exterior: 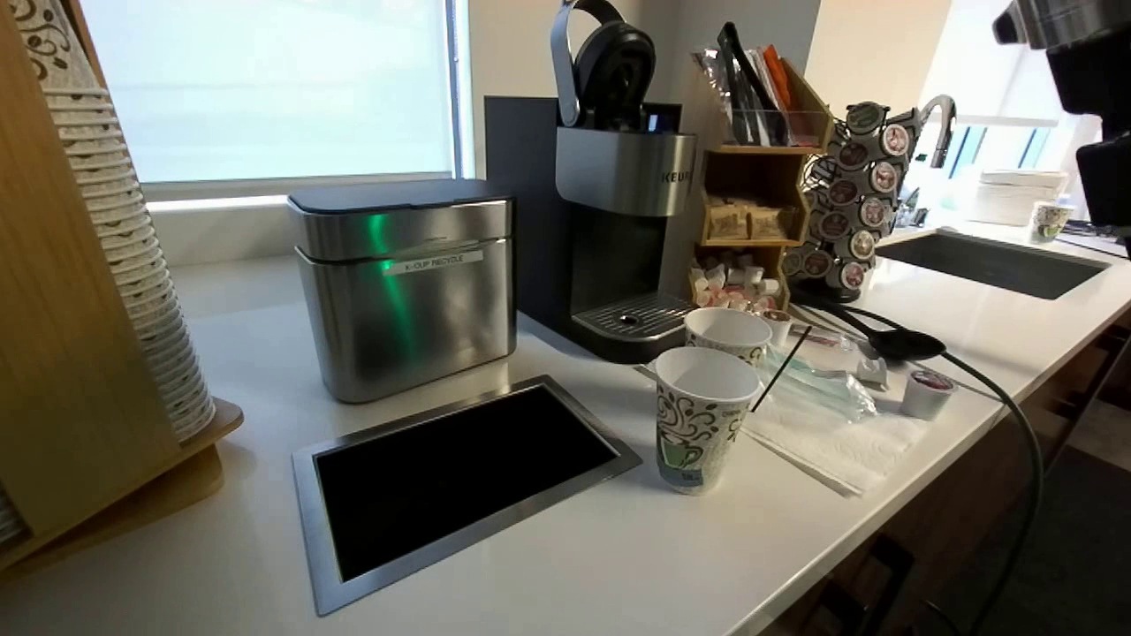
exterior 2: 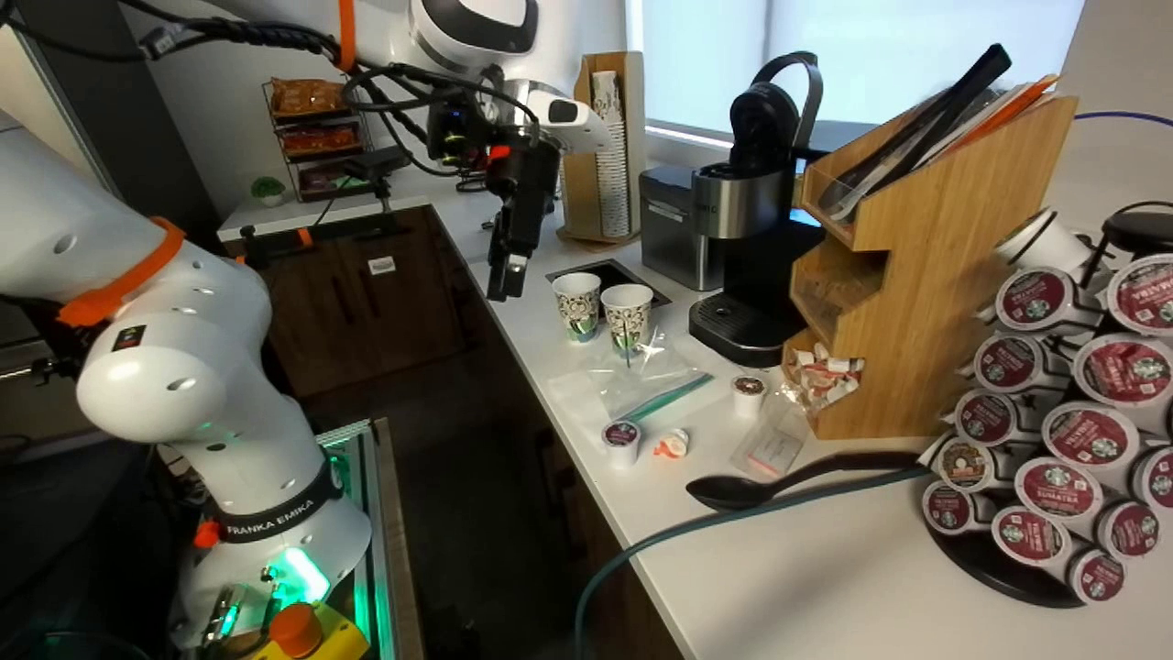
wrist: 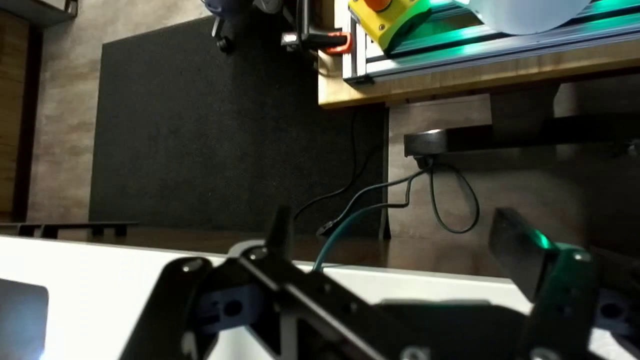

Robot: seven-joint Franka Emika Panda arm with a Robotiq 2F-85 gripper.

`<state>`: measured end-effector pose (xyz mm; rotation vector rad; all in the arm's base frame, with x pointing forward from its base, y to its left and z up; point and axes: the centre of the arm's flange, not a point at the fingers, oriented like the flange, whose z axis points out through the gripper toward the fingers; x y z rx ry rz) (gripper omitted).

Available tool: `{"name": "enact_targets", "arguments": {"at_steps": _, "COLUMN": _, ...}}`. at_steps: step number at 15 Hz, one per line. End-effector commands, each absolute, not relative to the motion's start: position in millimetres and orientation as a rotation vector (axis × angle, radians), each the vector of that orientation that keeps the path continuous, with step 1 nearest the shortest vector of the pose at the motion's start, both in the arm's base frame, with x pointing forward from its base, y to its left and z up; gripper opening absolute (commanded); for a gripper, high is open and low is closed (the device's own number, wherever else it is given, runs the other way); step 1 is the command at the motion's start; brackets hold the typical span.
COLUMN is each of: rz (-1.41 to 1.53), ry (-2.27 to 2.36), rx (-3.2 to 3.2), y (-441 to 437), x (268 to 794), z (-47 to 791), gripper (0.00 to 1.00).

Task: Put the items on the table in the cup

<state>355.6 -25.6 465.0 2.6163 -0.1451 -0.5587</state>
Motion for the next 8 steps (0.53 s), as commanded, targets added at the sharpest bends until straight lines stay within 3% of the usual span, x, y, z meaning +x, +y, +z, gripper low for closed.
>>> {"name": "enact_targets", "arguments": {"at_steps": 1, "rz": -0.584, "ry": -0.159, "rx": 2.614, "y": -31, "x": 356, "z": 460, "gripper": 1.0}}
{"name": "enact_targets", "arguments": {"at_steps": 8, "rz": -0.724, "ry": 0.119, "rx": 2.648, "y": -63, "x": 369, "z": 418, "gripper": 1.0}}
